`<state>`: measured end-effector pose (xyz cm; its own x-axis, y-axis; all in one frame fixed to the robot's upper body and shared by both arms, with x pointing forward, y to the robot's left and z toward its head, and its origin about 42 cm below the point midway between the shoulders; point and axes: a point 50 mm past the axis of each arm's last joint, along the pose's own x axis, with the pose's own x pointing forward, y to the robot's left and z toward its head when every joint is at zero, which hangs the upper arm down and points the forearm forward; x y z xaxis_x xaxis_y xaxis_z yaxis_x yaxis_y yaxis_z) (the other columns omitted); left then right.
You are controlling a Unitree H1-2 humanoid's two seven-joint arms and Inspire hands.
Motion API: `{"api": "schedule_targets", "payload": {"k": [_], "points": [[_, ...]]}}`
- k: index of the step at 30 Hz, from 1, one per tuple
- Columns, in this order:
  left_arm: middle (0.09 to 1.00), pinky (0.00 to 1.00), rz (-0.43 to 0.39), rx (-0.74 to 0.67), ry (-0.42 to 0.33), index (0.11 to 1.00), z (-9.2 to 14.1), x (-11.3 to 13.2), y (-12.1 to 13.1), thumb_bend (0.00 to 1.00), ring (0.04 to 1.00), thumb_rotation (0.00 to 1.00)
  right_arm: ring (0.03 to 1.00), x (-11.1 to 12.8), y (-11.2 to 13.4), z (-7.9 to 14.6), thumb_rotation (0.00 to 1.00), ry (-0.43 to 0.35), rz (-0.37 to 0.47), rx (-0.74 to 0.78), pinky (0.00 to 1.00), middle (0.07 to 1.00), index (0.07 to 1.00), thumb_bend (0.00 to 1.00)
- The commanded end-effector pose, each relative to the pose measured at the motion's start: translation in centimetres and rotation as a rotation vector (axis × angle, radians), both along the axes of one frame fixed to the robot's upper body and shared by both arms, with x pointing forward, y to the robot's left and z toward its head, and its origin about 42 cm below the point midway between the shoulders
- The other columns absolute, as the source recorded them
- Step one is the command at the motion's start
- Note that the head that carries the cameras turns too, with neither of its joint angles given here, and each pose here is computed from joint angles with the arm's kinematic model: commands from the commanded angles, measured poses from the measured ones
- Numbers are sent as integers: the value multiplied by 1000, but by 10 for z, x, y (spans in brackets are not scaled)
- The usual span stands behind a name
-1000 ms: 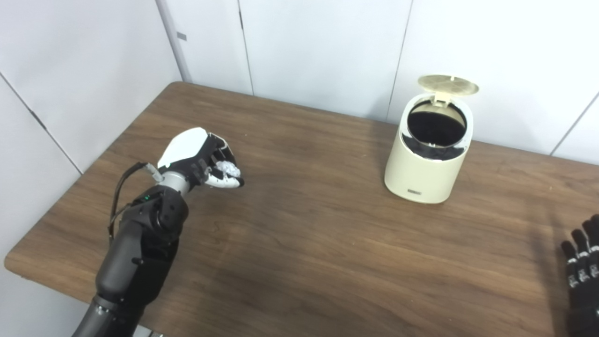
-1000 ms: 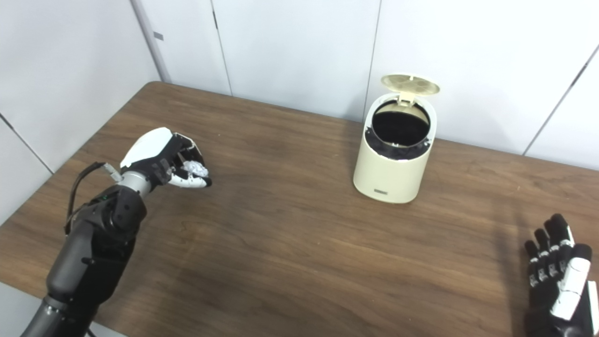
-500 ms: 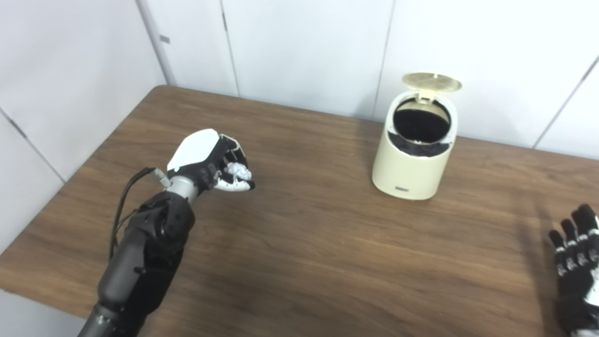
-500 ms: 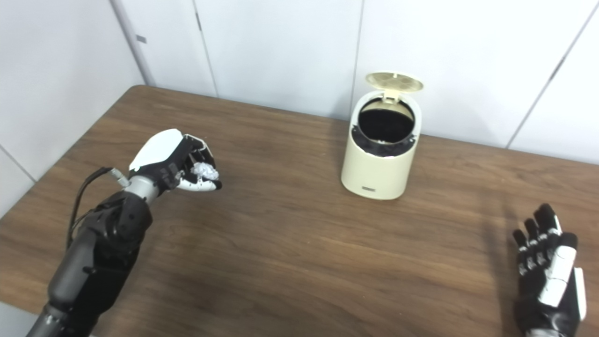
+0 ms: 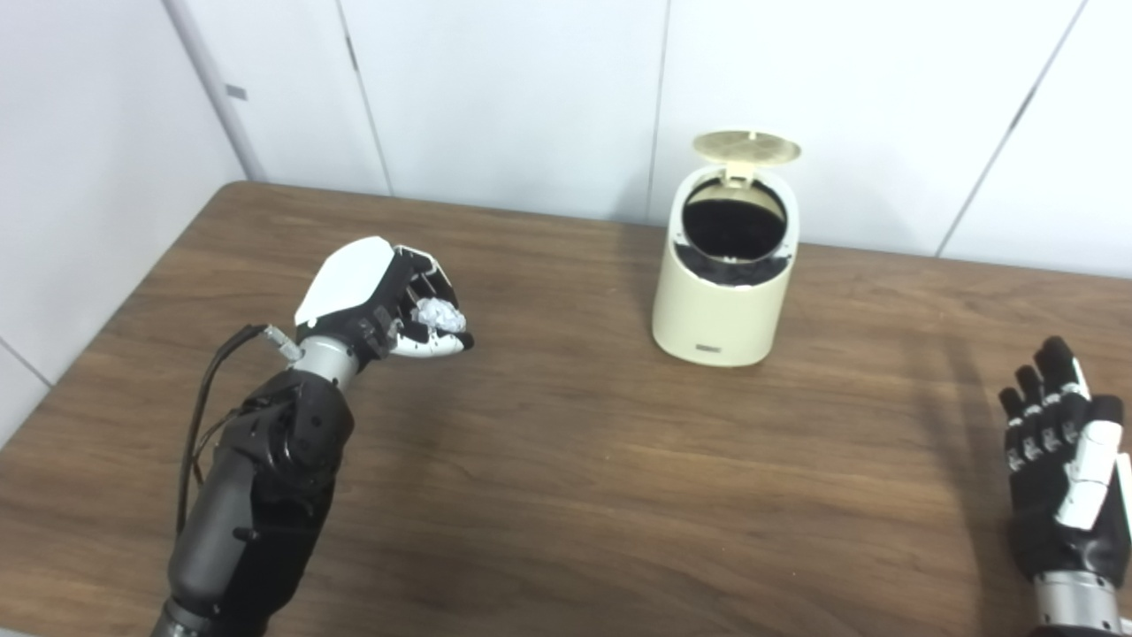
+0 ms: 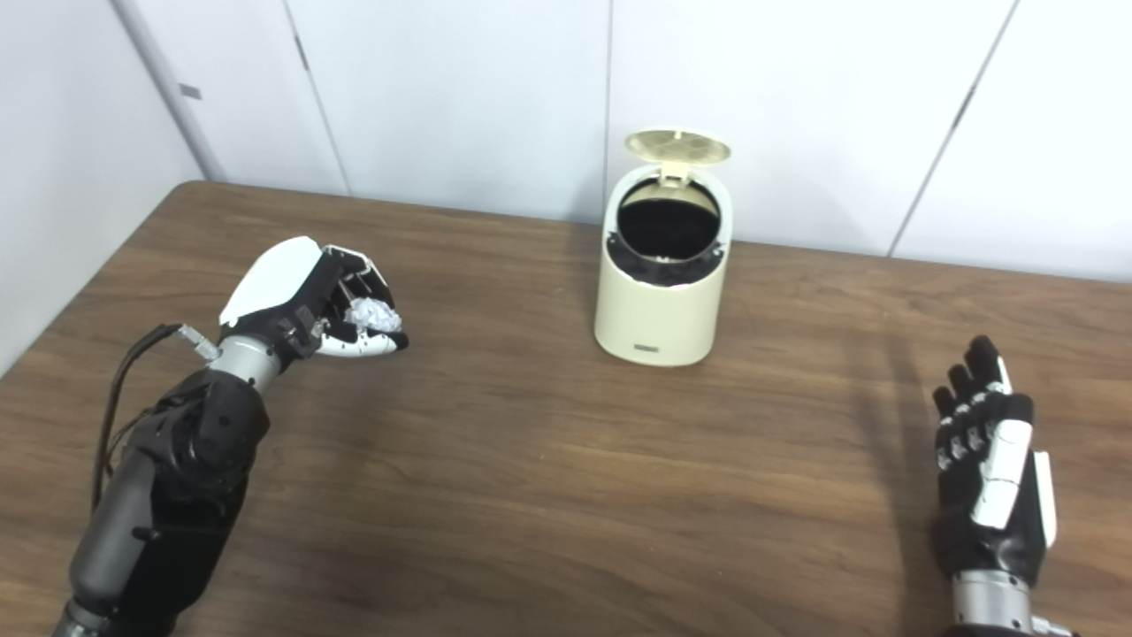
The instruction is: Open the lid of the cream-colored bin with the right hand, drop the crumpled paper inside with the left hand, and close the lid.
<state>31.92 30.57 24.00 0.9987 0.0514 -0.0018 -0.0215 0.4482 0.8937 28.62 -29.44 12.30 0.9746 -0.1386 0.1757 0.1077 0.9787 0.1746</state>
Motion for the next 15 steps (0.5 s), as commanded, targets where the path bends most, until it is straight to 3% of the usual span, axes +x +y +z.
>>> {"api": "schedule_targets", "payload": {"k": [1, 7, 15], "points": [[512, 470, 0, 21, -112, 468, 25, 6, -2, 501, 429, 0, 991, -8, 2, -18, 960, 38, -13, 8, 1000, 987, 929, 505], [519, 508, -35, 19, -142, 453, 24, 11, -4, 501, 446, 0, 989, -10, 9, -20, 975, 49, -11, -2, 1000, 981, 925, 493], [497, 437, -52, 25, -159, 480, 25, 19, -6, 502, 410, 0, 973, -11, 19, -25, 921, 66, -2, 0, 987, 964, 906, 504]]}}
